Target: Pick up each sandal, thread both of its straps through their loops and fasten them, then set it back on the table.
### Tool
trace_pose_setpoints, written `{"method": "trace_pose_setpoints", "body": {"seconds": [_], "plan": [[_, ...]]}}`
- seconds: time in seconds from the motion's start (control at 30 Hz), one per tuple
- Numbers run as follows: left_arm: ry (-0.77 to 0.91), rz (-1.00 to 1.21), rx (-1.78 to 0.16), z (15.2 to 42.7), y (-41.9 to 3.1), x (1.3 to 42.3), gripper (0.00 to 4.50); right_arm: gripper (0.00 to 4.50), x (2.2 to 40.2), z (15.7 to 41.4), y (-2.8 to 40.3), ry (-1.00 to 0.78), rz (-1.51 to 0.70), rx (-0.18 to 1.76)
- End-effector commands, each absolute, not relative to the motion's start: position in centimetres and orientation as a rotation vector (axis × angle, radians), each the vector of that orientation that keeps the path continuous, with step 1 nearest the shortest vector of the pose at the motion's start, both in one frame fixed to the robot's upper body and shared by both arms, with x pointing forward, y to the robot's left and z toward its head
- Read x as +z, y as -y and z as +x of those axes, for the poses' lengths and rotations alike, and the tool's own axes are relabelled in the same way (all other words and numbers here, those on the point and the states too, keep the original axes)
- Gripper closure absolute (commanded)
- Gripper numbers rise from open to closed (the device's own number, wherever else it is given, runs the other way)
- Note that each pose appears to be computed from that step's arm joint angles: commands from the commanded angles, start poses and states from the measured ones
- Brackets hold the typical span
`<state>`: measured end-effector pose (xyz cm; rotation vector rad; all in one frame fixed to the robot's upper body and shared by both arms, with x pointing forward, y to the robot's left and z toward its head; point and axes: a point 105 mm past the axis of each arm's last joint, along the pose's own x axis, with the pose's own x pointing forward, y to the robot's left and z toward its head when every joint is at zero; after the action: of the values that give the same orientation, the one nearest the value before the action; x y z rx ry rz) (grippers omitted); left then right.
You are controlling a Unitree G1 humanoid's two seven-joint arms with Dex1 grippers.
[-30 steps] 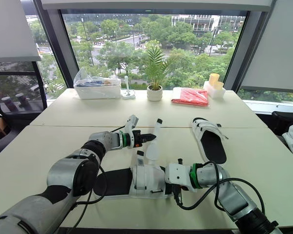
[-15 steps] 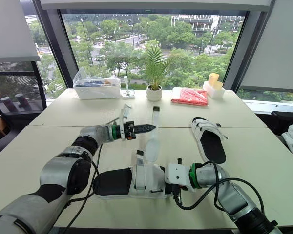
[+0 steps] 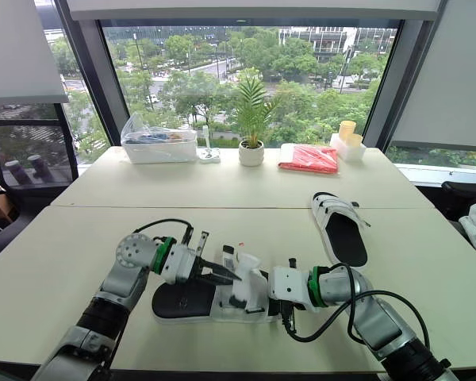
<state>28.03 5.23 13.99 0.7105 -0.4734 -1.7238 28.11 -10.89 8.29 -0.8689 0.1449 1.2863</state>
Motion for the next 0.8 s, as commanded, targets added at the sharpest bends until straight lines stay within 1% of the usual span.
{"method": "trace_pose_setpoints", "body": {"seconds": [0.03,0.07,0.1,0.13,0.2,0.3,0.33,0.37,0.43,0.57,0.63,0.67,0.77,0.8], "plan": [[0.564,0.879,-1.702,28.1,-5.6,14.0,4.45,4.5,5.2,27.4,11.4,-0.282,-0.858,1.322],[0.568,0.903,-1.706,28.0,-5.8,13.8,4.45,4.5,5.1,27.4,11.4,-0.283,-0.858,1.323],[0.573,0.919,-1.71,27.9,-5.9,13.6,3.94,4.5,5.1,27.4,11.4,-0.284,-0.858,1.324],[0.588,0.946,-1.724,27.6,-6.0,13.4,3.63,4.5,5.0,27.4,11.4,-0.286,-0.857,1.326],[0.628,0.982,-1.741,26.9,-6.3,13.2,2.73,4.5,4.8,27.3,11.5,-0.29,-0.856,1.33],[0.74,1.029,-1.718,26.2,-6.4,13.5,1.18,4.5,4.8,27.3,11.3,-0.29,-0.853,1.335],[0.758,1.035,-1.716,26.0,-6.6,13.6,0.82,4.5,4.8,27.3,11.3,-0.289,-0.852,1.337],[0.766,1.035,-1.712,25.8,-6.8,13.7,0.31,4.5,4.7,27.3,11.2,-0.289,-0.852,1.338],[0.741,1.0,-1.697,25.8,-7.4,13.9,0.31,4.5,4.7,27.4,11.2,-0.289,-0.851,1.34],[0.486,0.796,-1.669,26.6,-9.1,14.0,0.31,4.5,4.7,27.4,11.1,-0.288,-0.852,1.345],[0.316,0.679,-1.692,26.2,-10.0,13.7,0.31,4.5,4.7,27.4,11.0,-0.286,-0.851,1.348],[0.189,0.603,-1.715,25.8,-10.6,13.2,0.31,4.5,4.7,27.4,11.0,-0.286,-0.851,1.349],[-0.167,0.379,-1.786,23.6,-11.7,11.8,0.31,4.5,4.6,27.4,10.9,-0.288,-0.854,1.355],[-0.241,0.327,-1.795,23.0,-11.8,11.7,0.31,4.5,4.6,27.4,10.9,-0.289,-0.854,1.356]]}}
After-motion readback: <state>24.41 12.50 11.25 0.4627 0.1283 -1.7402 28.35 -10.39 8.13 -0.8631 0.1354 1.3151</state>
